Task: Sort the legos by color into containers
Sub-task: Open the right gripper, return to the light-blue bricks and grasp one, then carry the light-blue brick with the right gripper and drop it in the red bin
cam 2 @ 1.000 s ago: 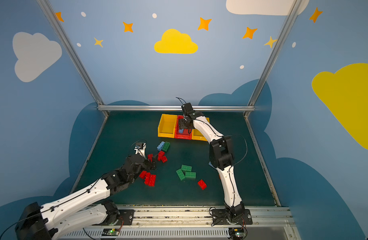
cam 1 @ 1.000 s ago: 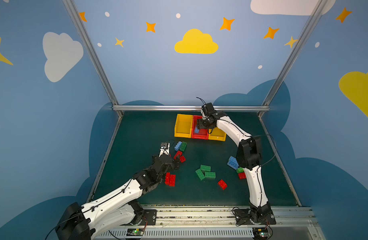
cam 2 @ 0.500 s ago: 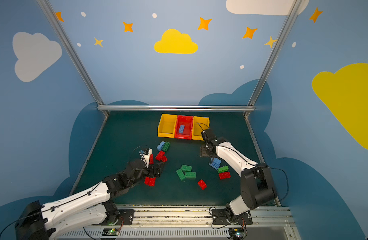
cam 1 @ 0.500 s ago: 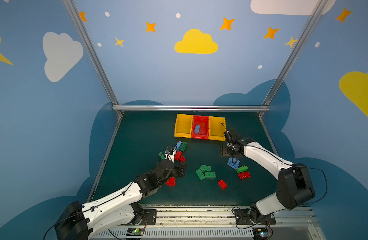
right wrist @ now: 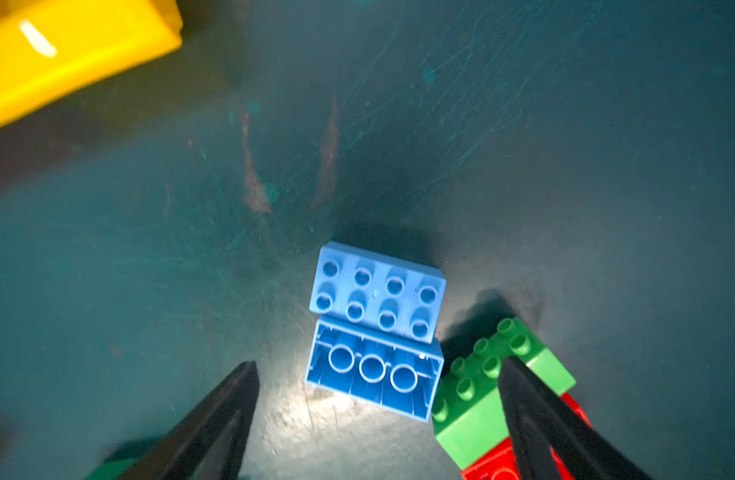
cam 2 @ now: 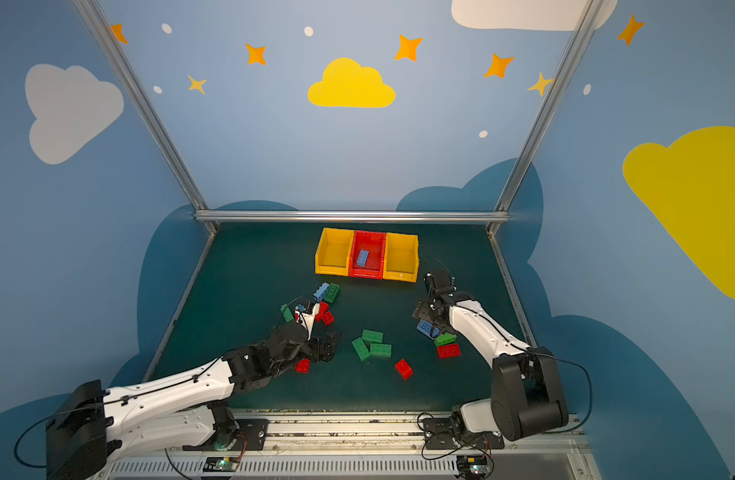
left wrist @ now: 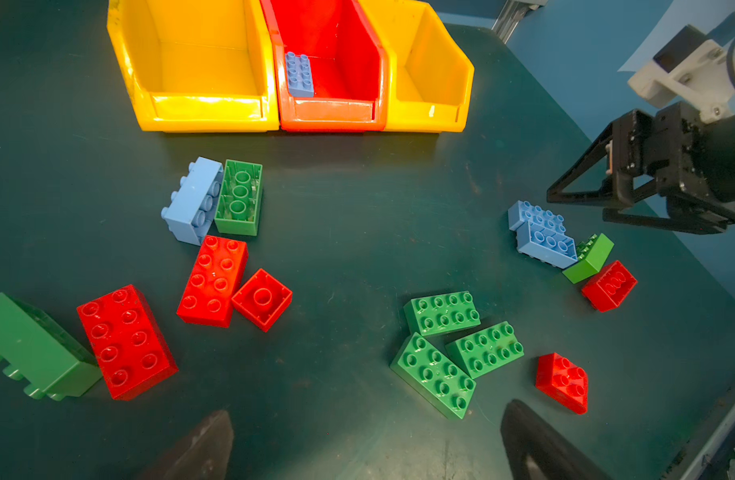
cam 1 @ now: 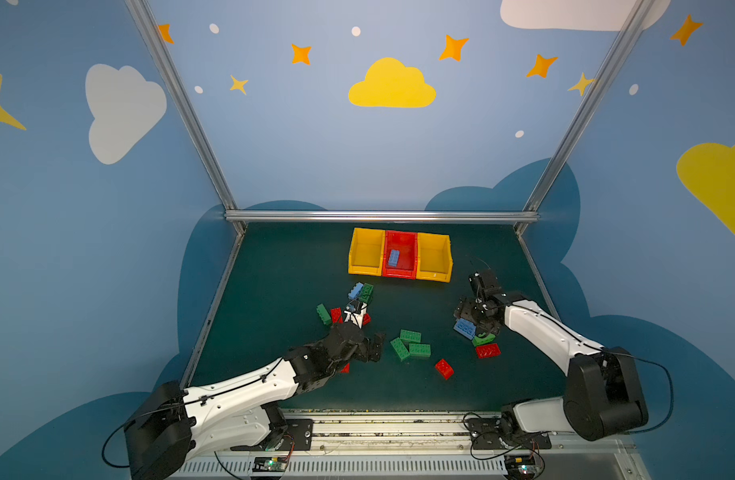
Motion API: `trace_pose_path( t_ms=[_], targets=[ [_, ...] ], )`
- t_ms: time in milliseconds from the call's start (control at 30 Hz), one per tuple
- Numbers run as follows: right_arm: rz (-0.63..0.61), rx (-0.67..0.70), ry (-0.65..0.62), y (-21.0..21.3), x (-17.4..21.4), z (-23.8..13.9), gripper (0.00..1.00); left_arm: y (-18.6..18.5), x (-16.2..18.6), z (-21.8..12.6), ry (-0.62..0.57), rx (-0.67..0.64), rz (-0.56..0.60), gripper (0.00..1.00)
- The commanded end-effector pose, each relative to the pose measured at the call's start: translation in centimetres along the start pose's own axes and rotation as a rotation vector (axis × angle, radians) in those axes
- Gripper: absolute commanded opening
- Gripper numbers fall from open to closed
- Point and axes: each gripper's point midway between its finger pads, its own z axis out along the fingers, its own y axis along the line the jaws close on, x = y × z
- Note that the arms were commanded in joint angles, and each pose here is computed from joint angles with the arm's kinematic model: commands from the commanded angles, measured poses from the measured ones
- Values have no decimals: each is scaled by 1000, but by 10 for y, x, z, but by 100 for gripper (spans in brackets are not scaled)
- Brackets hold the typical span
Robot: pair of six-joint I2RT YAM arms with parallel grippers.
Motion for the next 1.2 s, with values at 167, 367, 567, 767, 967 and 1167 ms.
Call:
trace_pose_path(
  t_ms=[167, 367, 567, 767, 967, 1167],
  targets=[
    [98, -13, 32, 5, -5, 17, 89, 2, -8, -2, -24, -24, 21, 100],
    [111, -16, 76, 6, -2, 32, 88, 3, -4, 1, -13, -29, 29, 100],
    [95, -4, 114, 8, 3, 46, 86, 4, 0, 5, -5, -39, 39, 100],
    [63, 30, 120, 6, 1, 52, 76, 6, 2, 8, 3, -49, 46, 100],
    [38, 55, 135, 5, 0, 57, 59, 10, 1, 10, 5, -79, 46, 100],
    [8, 50, 131, 12, -3, 53, 49, 13, 1, 9, 4, -98, 49, 100]
  ],
)
